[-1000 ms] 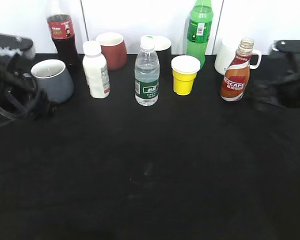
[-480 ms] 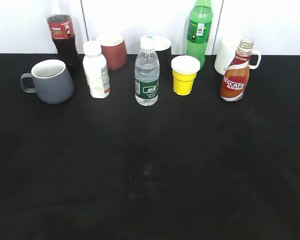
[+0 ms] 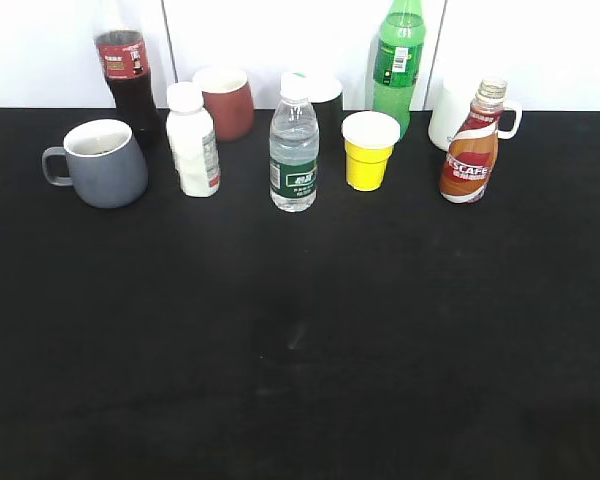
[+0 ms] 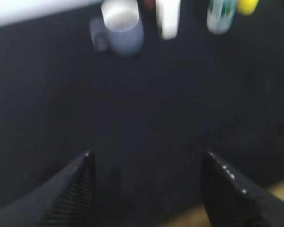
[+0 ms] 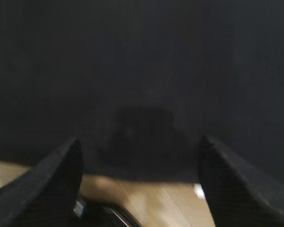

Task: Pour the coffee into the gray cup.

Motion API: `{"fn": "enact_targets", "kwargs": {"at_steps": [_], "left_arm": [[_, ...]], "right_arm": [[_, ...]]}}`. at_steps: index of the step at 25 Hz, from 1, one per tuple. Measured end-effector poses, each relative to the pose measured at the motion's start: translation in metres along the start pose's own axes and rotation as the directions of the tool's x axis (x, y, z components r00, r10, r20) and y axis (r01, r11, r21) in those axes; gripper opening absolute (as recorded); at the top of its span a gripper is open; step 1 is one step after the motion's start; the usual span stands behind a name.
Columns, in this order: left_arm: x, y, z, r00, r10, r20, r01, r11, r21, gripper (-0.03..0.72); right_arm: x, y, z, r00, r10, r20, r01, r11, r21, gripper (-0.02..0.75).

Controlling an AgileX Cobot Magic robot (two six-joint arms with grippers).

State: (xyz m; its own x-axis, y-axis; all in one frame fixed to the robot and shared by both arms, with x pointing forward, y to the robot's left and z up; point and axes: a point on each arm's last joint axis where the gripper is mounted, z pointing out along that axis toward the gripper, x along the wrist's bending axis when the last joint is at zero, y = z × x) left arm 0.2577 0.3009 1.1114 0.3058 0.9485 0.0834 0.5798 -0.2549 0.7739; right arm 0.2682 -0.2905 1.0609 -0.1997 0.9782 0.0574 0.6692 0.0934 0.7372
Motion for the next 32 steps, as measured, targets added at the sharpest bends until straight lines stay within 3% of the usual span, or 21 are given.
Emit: {"fn": "enact_targets", "kwargs": {"at_steps": [4, 7, 26, 29, 32], "left_arm": [[-0.004, -0.034, 0.041, 1.000, 0.009, 0.011, -0.010, 0.983, 0.182, 0.527], [-0.006, -0.024, 0.045, 1.000, 0.000, 0.019, -0.002, 0.998, 0.058, 0.526], [-0.007, -0.032, 0.054, 1.000, -0.009, 0.026, 0.007, 0.997, 0.072, 0.515], [-0.004, -0.038, 0.042, 0.995, -0.080, -0.062, 0.080, 0.997, -0.005, 0.515], [-0.006, -0.050, 0.023, 0.966, -0.178, -0.186, 0.153, 0.978, -0.139, 0.503]], "right_arm": [[-0.001, -0.008, 0.007, 1.000, -0.004, 0.006, 0.004, 1.000, -0.031, 0.557], [-0.002, -0.008, 0.007, 1.000, -0.006, 0.010, 0.007, 0.999, -0.035, 0.532], [-0.002, -0.008, 0.007, 1.000, -0.003, 0.014, 0.004, 0.999, -0.041, 0.517], [-0.005, -0.009, 0.003, 0.991, 0.085, 0.100, -0.077, 0.994, -0.082, 0.516], [-0.003, -0.023, -0.014, 0.973, 0.158, 0.170, -0.114, 0.964, -0.240, 0.516]]}}
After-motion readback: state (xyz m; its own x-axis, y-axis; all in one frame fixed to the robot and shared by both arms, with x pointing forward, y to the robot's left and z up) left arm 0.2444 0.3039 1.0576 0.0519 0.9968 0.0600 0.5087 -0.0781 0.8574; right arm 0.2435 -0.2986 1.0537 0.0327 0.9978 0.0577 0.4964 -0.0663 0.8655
